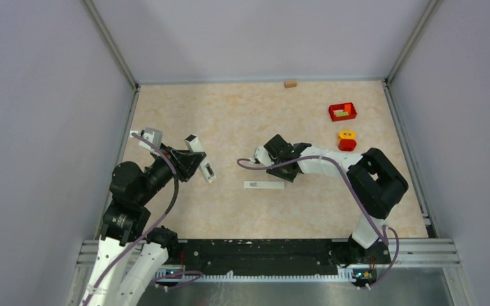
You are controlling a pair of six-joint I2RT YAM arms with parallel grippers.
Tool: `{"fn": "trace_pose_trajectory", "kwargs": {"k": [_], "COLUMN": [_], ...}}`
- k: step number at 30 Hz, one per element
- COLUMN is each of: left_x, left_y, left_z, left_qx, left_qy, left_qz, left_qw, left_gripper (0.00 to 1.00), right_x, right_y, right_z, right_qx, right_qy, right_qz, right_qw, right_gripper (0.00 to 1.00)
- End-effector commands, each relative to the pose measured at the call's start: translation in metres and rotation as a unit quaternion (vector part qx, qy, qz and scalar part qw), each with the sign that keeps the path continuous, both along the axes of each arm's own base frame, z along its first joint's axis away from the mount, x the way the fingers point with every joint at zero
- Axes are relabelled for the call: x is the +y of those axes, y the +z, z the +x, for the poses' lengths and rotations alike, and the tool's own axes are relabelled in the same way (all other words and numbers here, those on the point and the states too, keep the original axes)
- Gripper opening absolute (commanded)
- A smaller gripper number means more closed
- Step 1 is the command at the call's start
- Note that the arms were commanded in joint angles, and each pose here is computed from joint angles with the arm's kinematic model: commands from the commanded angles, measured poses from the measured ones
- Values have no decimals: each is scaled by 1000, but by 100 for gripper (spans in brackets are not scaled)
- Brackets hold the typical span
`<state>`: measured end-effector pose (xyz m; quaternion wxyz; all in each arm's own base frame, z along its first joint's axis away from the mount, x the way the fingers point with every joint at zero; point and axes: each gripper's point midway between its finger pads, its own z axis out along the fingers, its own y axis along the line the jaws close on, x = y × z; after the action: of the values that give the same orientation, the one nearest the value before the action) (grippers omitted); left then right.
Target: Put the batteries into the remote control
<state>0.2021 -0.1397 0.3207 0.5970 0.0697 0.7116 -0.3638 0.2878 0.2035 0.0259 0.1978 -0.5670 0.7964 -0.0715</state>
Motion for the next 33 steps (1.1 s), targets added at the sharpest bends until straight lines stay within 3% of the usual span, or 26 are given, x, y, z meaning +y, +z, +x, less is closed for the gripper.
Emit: {"fn": "trace_pose_trajectory", "kwargs": {"k": [1,14,24,33], "left_x": [1,2,2,1], "left_y": [16,15,17,19], "left_z": [2,2,1,3], "left_qx": [-33,-30,-30,-31], "left_qy": [3,6,7,6], "left_qz": [-8,-6,-6,-6], "left_qw": [999,1000,1000,999], "left_gripper": [0,0,0,0], "right_x": [13,26,19,5], "right_y": [5,7,-12,-16], "right_z": [13,32,11,24], "right_qx": [-28,-54,61,70], "right_qy": [3,6,7,-9], "right_qz": [15,25,42,31], "right_qw": [999,998,997,997], "right_gripper": [36,37,35,31]}}
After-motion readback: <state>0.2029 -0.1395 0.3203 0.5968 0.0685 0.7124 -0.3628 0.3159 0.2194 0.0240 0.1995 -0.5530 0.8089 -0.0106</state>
